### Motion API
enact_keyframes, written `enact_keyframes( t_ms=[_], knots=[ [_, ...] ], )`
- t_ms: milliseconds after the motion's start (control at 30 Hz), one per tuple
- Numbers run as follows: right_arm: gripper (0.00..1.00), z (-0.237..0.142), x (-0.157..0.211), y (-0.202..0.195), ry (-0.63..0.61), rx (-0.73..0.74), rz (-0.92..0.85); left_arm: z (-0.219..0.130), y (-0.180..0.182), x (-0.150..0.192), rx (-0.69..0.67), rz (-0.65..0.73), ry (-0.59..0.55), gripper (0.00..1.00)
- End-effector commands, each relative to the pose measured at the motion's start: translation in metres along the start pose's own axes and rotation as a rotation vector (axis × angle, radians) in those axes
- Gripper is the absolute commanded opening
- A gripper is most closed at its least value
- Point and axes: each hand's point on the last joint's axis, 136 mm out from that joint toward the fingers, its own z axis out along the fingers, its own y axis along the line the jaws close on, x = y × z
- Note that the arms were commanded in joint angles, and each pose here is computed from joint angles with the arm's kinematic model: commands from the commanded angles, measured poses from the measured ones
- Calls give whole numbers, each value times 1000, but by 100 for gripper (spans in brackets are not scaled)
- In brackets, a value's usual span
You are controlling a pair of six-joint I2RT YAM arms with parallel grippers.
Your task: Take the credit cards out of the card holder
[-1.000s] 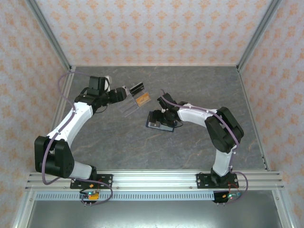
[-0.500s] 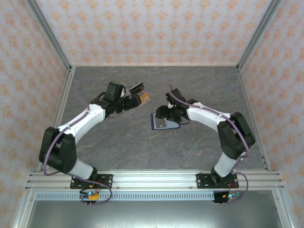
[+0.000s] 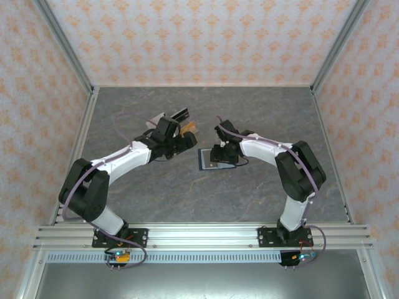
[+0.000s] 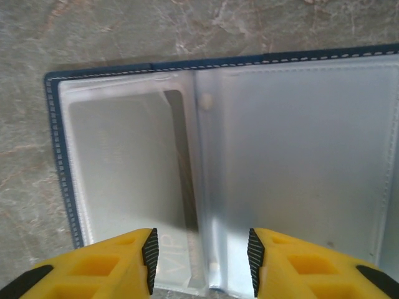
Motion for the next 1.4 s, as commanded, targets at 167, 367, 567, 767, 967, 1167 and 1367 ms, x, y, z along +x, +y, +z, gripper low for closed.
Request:
enact_keyframes(
  t_ms=[167, 367, 567, 767, 967, 1167, 1367],
  knots=[
    [42, 11, -2, -23, 9, 126, -3, 28, -20, 21, 71, -26, 104, 66],
    [34, 22, 1, -33, 26, 171, 6, 43, -24, 33, 65, -26, 167, 53],
    [32, 29, 5, -39, 41, 183, 19, 53, -28, 49, 63, -17, 212, 40],
    [32, 29, 7, -41, 42, 184, 23, 60, -34, 55, 72, -16, 232, 31],
    [32, 29, 8, -43, 47, 181, 27, 68, -39, 60, 55, 5, 259, 24],
    [32, 31, 11, -41, 55, 167, 32, 66, -26, 59, -47, 56, 246, 26],
    [32, 32, 11, -42, 58, 164, 33, 70, -23, 61, -56, 50, 256, 29]
  ],
)
